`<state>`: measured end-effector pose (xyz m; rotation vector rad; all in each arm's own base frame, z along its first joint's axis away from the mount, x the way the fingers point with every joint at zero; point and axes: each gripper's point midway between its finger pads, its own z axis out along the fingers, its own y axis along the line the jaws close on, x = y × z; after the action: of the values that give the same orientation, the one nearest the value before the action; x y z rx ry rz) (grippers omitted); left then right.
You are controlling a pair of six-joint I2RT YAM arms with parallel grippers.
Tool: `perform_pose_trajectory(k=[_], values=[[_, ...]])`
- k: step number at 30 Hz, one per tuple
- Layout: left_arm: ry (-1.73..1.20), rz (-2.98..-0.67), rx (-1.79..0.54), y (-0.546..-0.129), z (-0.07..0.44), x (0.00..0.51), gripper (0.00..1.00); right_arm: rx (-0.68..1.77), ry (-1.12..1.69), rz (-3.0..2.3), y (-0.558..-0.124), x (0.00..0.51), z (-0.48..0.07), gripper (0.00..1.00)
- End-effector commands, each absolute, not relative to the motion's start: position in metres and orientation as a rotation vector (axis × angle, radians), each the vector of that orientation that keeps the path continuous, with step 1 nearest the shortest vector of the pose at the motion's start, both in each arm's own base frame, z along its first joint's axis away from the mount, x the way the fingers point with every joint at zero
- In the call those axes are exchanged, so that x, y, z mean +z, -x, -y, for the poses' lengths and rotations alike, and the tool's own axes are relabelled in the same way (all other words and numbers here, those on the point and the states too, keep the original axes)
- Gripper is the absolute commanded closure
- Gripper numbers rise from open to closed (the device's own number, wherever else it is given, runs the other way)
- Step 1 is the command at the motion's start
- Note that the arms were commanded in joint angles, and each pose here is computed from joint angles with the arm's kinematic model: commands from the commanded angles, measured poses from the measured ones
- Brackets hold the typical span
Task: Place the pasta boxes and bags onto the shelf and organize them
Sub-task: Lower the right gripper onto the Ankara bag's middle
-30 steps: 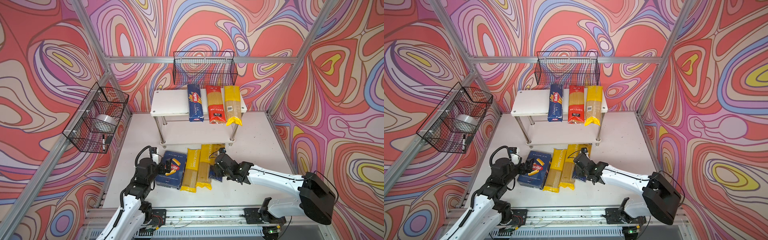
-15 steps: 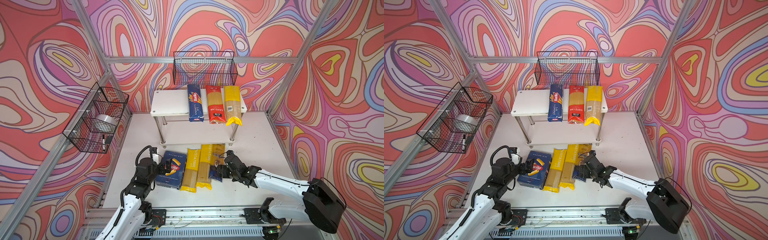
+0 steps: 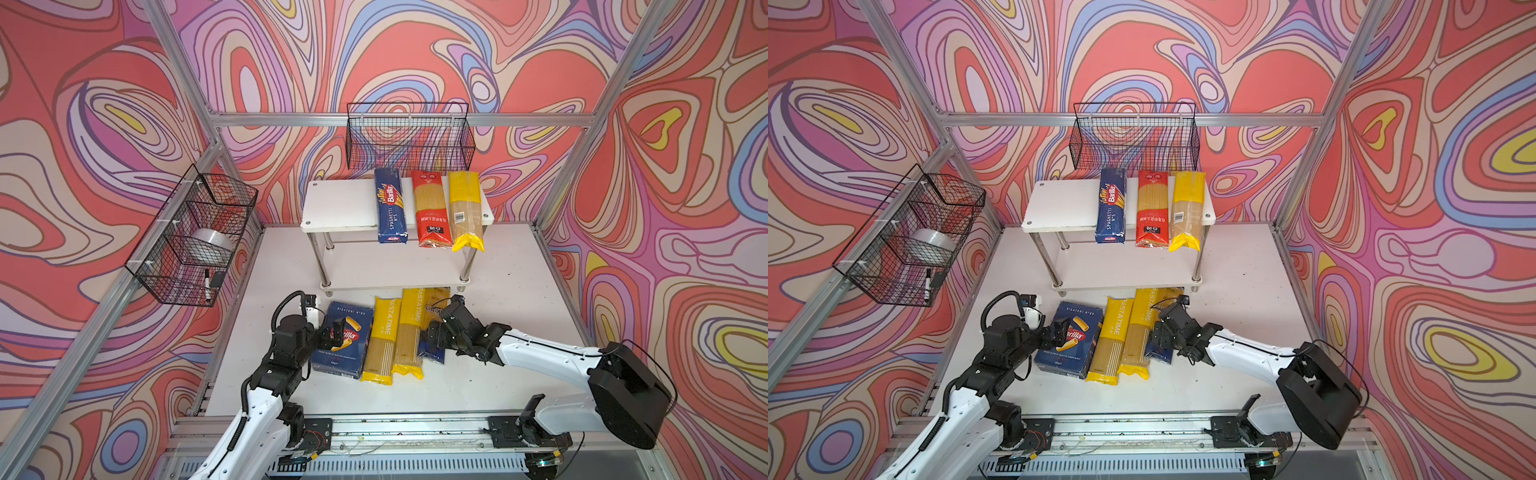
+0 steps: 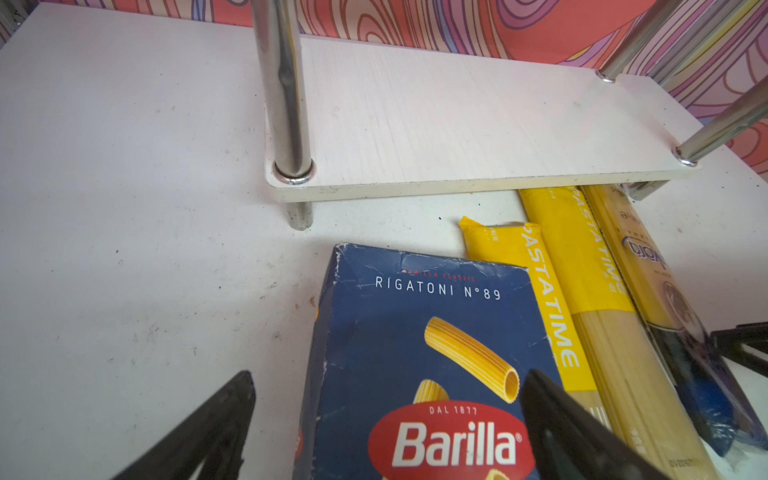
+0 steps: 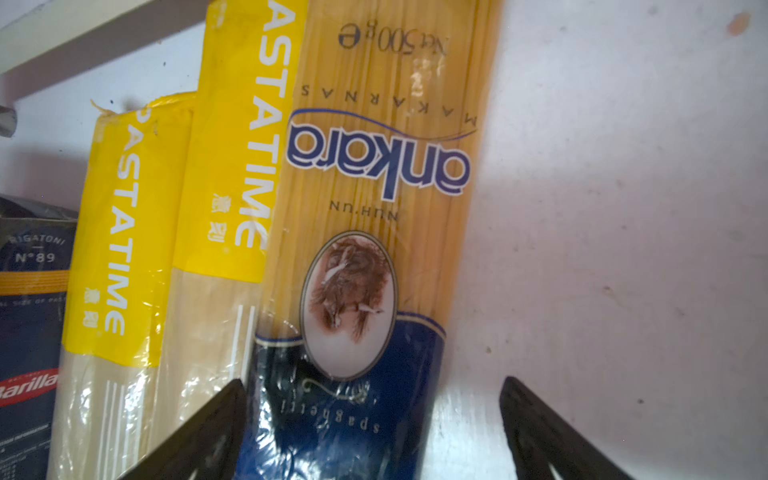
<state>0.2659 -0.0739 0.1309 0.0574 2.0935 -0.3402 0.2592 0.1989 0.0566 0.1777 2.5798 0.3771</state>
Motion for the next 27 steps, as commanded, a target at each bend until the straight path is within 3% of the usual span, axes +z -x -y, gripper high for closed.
perform_pose_trajectory(k=[1,5,11,20,27], values=[[-0.067,-2.074,-0.349,-0.268,0.076,0.142,0.0,0.275,-0.263,-2.543,-0.272,0.064,-0.192,0.02],[-0.066,-2.072,-0.35,-0.267,0.076,0.143,0.0,0.313,-0.216,-2.545,-0.278,0.063,-0.208,0.03],[-0.068,-2.074,-0.353,-0.267,0.076,0.143,0.0,0.127,-0.226,-2.589,-0.266,0.043,-0.184,0.02],[-0.074,-2.073,-0.358,-0.267,0.078,0.143,0.0,0.403,-0.123,-2.539,-0.271,0.039,-0.222,0.02],[-0.074,-2.072,-0.358,-0.267,0.078,0.143,0.0,0.352,-0.154,-2.606,-0.26,0.012,-0.221,0.03]])
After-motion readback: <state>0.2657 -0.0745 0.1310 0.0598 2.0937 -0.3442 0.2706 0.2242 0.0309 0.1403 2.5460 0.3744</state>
